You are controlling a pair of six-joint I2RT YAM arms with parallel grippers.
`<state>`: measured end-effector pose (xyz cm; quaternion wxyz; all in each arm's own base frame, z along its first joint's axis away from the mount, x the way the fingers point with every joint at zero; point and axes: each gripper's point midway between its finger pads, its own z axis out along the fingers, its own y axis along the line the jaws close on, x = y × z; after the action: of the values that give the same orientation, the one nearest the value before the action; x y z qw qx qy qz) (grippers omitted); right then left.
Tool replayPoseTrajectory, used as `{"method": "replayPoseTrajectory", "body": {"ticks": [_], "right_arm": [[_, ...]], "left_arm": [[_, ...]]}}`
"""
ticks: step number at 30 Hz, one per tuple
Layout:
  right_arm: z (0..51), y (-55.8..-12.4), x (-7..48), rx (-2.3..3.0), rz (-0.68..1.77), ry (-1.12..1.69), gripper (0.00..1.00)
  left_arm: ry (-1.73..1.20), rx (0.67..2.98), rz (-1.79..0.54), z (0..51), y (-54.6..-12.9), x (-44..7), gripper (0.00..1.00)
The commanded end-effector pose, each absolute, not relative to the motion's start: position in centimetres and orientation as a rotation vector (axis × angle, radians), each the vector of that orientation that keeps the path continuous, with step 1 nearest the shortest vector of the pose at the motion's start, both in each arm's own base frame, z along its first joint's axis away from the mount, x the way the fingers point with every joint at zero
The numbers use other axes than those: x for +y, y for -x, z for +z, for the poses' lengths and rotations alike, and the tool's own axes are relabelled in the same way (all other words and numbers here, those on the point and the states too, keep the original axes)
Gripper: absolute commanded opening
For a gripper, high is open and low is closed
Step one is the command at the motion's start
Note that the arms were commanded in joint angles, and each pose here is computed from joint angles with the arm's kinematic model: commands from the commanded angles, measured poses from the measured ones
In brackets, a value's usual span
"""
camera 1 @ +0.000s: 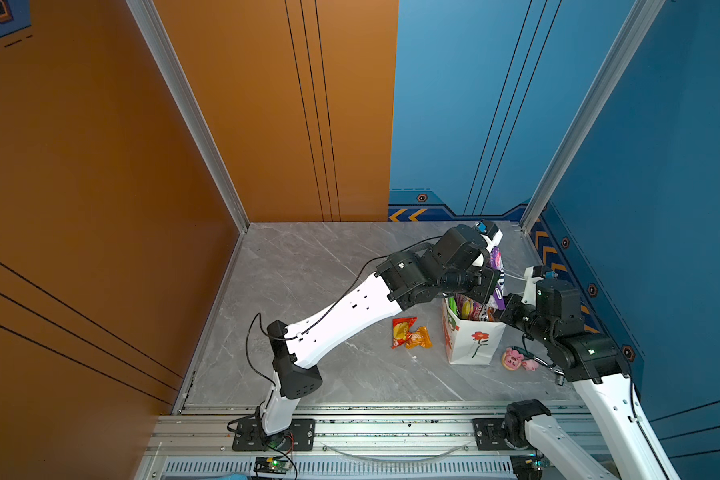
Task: Place the snacks into the paper bag
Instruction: 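Lower the purple bag into the white bag's opening with the left gripper, then push the purple bag deeper with the left gripper while the right holds the rim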
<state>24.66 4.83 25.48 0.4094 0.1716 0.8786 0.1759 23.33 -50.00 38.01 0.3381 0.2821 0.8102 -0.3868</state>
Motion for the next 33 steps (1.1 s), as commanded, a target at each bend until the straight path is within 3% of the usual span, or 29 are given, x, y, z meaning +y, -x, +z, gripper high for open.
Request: {"method": "replayPoseTrajectory", "body": {"ticks": [1, 14, 33], "right_arm": [[26.9, -25.2, 5.0, 2.159, 0.457, -0.398, 0.02], [26.5, -25.3, 4.8, 2.166, 0.45, -0.412, 0.02], [26.8, -25.5, 4.7, 2.158, 0.448, -0.419, 0.02]], "left_arm": [[-0.7, 2.079, -1.058, 39.7, -24.0, -49.9, 0.0], [-0.694, 2.165, -1.119, 37.3, -24.6, -51.3, 0.0], [-0.636, 2.33, -1.028, 31.9, -27.5, -51.0, 0.0]]}}
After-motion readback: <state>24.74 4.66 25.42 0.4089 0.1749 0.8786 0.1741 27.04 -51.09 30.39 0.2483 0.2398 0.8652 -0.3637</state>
